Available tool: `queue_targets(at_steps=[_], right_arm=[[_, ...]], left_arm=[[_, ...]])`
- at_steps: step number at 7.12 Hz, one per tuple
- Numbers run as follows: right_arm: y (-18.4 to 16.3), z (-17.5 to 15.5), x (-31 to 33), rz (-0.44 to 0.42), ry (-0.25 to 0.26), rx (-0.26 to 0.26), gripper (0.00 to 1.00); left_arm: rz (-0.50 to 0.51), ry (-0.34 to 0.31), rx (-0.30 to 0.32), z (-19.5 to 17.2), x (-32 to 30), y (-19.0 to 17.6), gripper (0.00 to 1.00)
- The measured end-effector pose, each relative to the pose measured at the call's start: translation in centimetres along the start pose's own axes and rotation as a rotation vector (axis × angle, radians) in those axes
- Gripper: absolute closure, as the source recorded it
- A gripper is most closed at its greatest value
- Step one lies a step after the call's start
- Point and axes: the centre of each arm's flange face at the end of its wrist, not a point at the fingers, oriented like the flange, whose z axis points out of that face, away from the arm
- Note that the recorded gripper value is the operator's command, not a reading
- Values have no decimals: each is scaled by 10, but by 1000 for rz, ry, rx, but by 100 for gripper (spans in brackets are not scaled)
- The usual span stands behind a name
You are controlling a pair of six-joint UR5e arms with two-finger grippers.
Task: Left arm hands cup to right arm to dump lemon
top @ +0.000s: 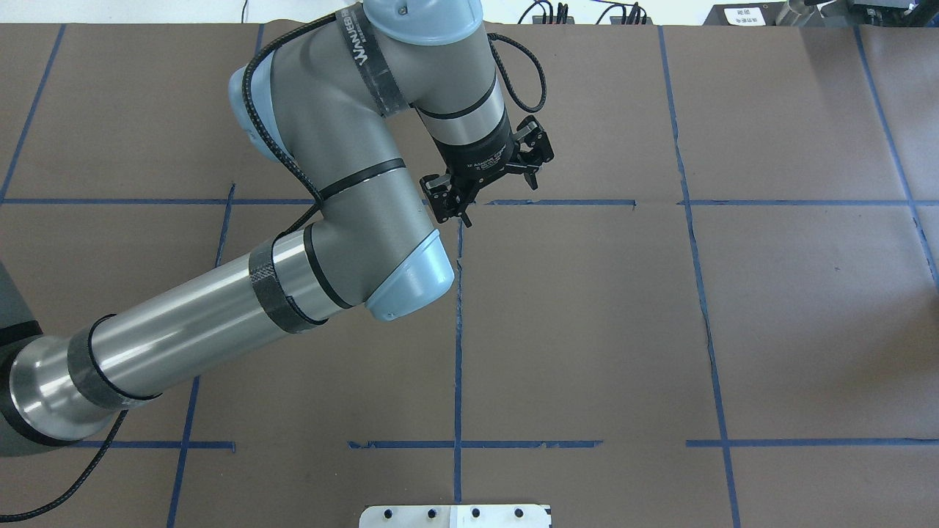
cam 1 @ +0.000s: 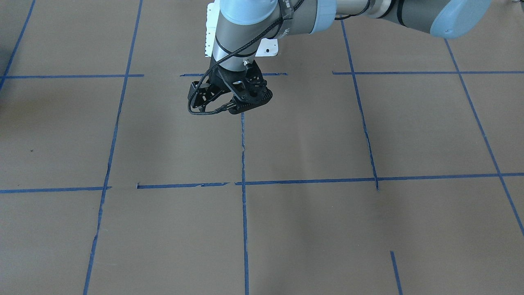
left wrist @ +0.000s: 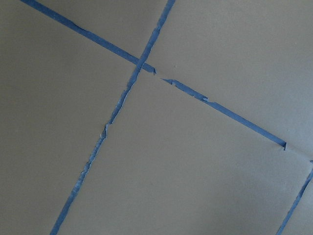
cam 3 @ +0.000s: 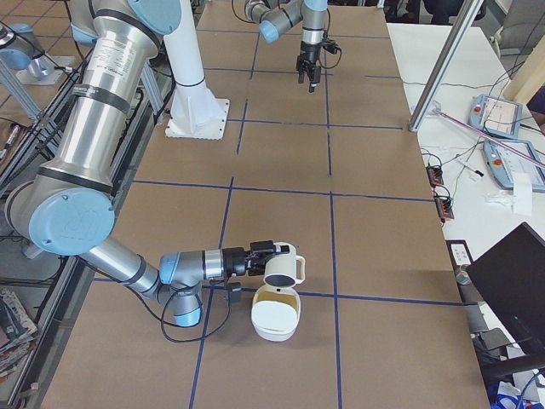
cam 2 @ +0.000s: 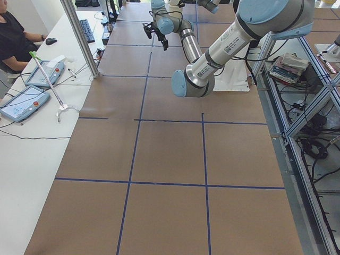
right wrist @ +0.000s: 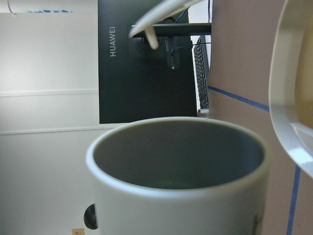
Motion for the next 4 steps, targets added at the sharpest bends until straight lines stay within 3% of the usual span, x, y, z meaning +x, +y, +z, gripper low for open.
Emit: queue_targets(at_steps=[4], right_arm=[[-10,-10,-7,308,-46,-36,77]], left_arm=[[1,3,14,-1,1,-1,0]])
